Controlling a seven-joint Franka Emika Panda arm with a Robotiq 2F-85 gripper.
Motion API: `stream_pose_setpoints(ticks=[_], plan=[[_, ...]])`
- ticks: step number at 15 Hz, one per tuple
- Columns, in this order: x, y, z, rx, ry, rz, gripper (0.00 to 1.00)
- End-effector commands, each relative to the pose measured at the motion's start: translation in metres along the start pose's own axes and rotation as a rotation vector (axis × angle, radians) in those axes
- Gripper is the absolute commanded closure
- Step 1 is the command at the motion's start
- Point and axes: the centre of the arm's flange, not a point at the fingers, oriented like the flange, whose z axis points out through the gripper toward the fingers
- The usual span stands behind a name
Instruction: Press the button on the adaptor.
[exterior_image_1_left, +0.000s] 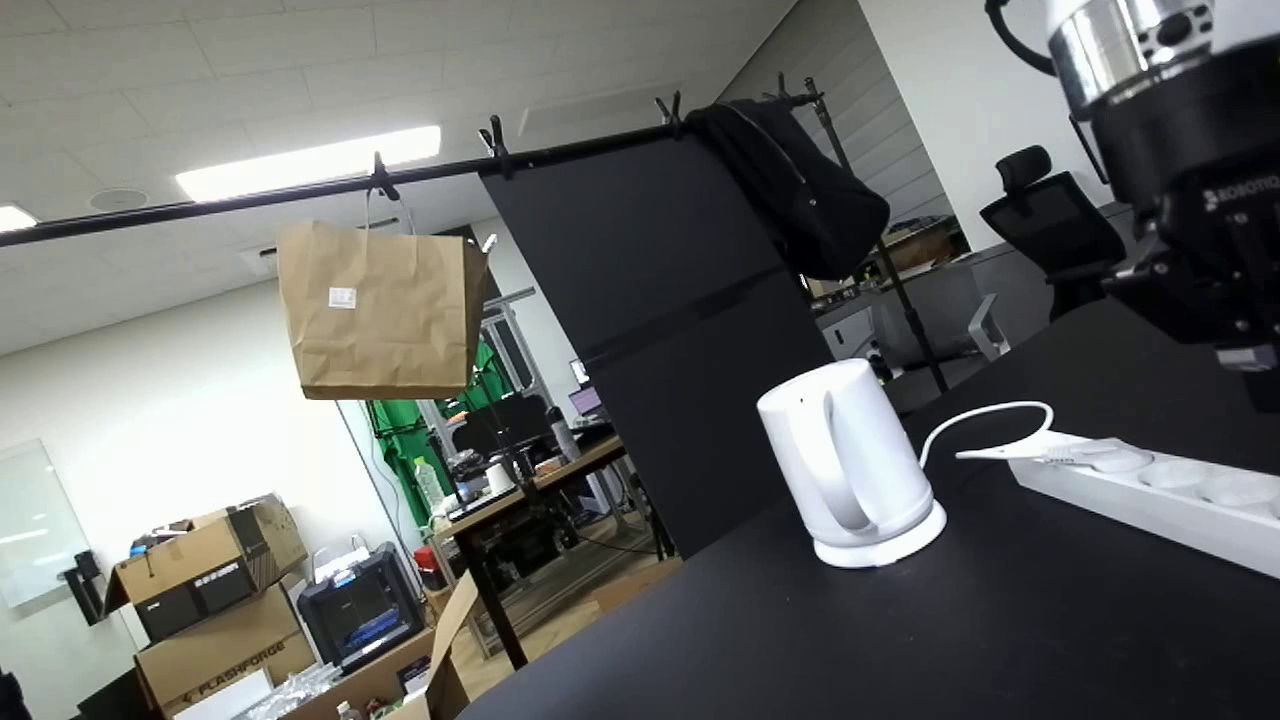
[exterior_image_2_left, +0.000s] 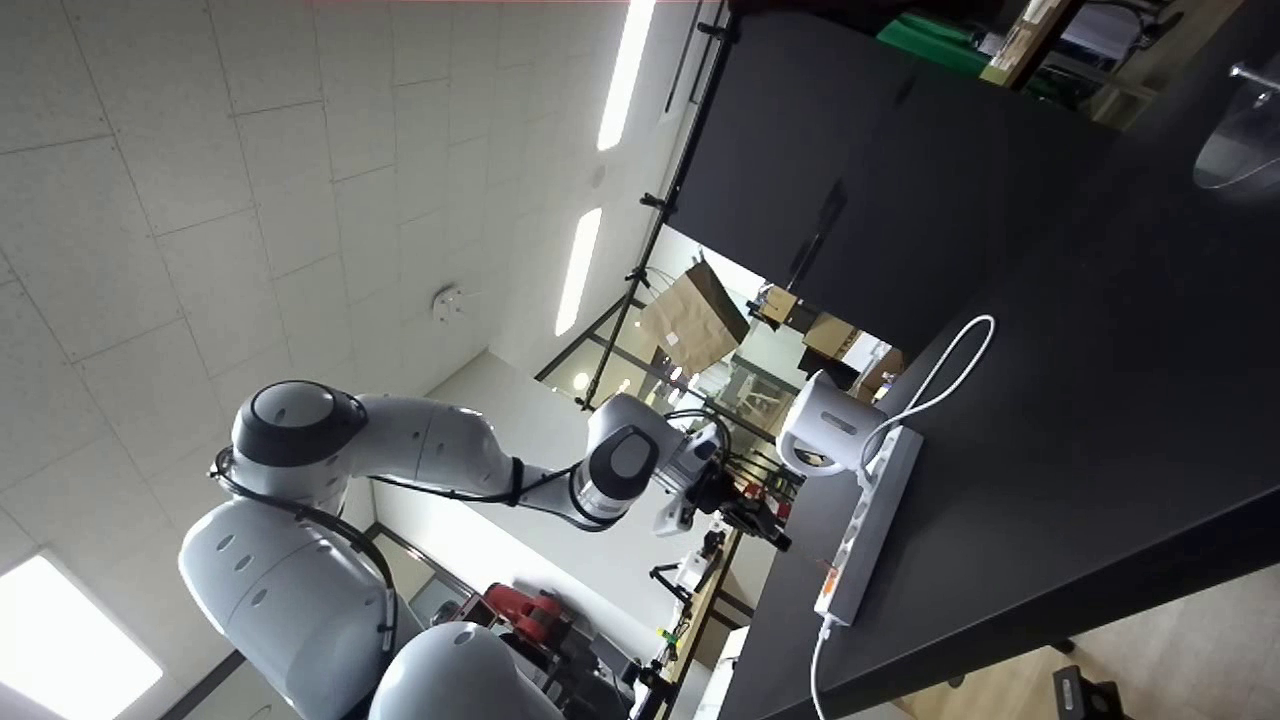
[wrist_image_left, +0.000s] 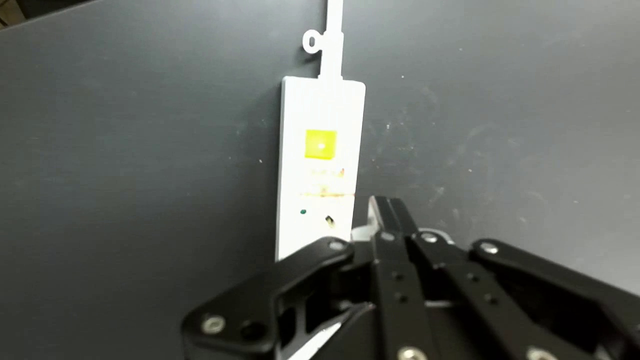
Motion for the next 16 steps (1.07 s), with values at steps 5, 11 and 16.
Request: stream_pose_setpoints(ticks=[5, 11, 16], plan=[[-0.008, -0.002, -0.066, -0.039, 0.014, -0.110, 0.61], [-0.012, 0.003, -0.076, -0.081, 0.000, -0.149, 0.20], [-0.014, 0.005, -0.079, -0.099, -0.015, -0.161, 0.00]])
